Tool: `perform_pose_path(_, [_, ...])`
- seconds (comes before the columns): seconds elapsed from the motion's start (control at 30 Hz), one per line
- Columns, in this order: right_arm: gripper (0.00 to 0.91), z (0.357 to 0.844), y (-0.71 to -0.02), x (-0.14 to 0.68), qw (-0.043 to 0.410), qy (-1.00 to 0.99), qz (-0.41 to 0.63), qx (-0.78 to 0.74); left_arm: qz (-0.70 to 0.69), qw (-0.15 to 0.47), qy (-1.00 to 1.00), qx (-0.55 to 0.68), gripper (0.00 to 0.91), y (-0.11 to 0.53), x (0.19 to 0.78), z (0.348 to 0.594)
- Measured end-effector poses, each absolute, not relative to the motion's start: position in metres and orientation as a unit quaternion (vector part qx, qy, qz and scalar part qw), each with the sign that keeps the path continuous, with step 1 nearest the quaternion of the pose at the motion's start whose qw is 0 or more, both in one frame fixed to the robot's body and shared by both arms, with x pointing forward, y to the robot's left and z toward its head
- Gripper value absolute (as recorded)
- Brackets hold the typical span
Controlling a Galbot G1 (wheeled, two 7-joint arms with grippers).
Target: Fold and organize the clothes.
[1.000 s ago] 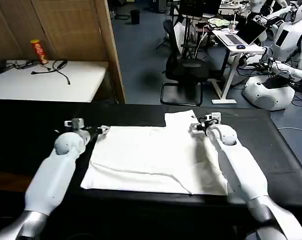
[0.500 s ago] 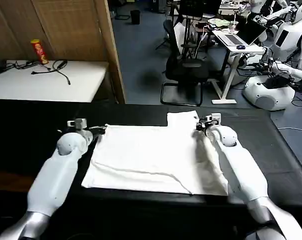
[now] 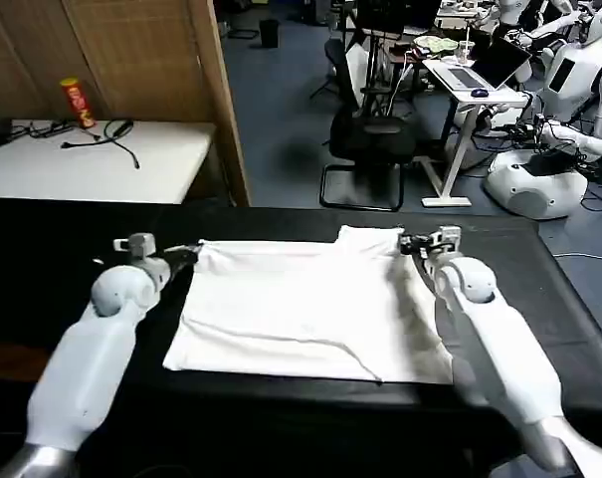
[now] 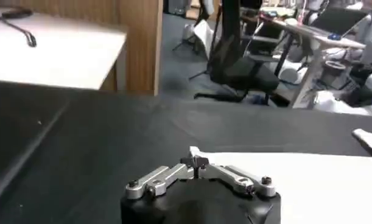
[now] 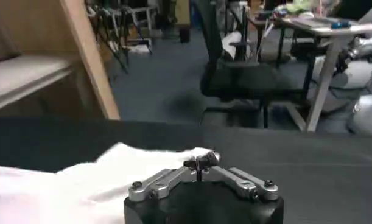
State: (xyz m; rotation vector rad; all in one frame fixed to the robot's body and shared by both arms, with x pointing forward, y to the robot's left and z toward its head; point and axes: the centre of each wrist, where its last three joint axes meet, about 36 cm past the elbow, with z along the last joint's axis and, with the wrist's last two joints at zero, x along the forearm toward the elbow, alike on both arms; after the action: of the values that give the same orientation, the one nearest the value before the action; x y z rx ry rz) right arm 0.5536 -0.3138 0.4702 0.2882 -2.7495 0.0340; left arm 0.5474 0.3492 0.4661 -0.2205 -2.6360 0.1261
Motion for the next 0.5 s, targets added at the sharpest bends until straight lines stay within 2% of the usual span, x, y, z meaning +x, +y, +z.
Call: perform_pose_path(0.5, [0.0,0.492,-0.317,0.449,0.239,-0.959,0.089,0.12,-0.002,0.264,-0.96,-0.096,0.0,0.365,0.452,0.475])
